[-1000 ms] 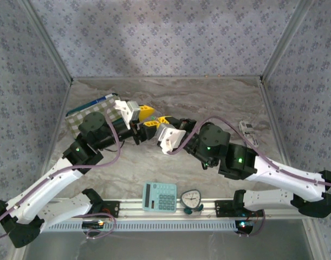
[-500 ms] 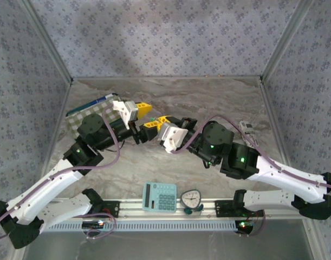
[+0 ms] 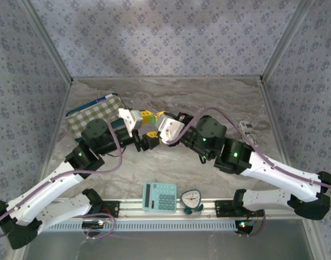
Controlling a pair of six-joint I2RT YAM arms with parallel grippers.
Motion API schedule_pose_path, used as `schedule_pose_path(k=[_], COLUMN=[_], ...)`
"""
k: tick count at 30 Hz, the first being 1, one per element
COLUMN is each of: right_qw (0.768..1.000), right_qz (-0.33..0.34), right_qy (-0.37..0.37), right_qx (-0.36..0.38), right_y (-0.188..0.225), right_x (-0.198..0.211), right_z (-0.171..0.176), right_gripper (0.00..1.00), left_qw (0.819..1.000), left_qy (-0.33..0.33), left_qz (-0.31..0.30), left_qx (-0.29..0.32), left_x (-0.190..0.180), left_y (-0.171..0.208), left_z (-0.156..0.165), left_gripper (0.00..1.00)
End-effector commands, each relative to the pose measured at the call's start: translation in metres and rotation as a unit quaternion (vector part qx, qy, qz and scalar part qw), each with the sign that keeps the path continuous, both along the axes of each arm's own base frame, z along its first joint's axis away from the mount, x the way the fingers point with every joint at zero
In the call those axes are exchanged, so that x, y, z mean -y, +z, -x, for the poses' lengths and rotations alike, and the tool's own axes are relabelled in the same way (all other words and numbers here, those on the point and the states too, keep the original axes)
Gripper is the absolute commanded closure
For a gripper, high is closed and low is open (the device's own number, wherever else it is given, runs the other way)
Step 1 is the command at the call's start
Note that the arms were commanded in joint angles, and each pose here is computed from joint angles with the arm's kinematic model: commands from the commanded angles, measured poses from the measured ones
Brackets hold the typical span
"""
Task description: Remove the keys from the keyring
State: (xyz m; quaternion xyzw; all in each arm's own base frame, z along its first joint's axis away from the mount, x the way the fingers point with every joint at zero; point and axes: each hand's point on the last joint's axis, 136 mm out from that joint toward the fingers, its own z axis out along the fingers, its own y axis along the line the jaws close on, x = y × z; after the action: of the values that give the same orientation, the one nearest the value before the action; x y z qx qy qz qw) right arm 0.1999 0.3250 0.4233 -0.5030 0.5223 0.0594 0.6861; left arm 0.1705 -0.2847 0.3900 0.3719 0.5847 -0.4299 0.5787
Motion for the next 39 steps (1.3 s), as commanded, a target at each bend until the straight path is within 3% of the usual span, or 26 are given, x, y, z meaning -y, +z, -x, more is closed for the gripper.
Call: schedule_pose_path(k=[1,13,21,29,33,39], right_qw=[1.0,0.998,0.984,0.957,0.95,0.944], right_qz=[-0.018,-0.055,-0.077,-0.152,-0.17,-0.175], right_qy=[-0.018,-0.003,0.135,0.218,0.229,0.242], right_qx=[-0.008,-0.035,-0.087,-0.12,-0.13,-0.14], right_y=[0.007,0.011,-0.004,0.013,0.016,0.017], right_x=[0.003,0.017,0.02,0.032,0.036,0.036], right_z=[-0.008,-0.008,0.02,0.024,0.018,0.022], right_gripper=[1.0,1.0,1.0,1.0,1.0,1.0], left_qw=[0.999,0.999,0.995,0.992,0.989,0.988], left_qy=[-0.04,0.01,0.087,0.044,0.013,0.027], left_qz=[0.016,0.025,0.039,0.082,0.098,0.088], left_qx=[0.026,0.029,0.004,-0.084,-0.106,-0.128], left_x=[-0.002,-0.036,-0.059,-0.055,-0.048,-0.044], left_y=[0.01,0.011,0.027,0.047,0.053,0.048], left_z=[0.024,0.032,0.013,-0.008,-0.012,-0.024], left_gripper=[0.26,0.25,0.23,0.32,0.28,0.34])
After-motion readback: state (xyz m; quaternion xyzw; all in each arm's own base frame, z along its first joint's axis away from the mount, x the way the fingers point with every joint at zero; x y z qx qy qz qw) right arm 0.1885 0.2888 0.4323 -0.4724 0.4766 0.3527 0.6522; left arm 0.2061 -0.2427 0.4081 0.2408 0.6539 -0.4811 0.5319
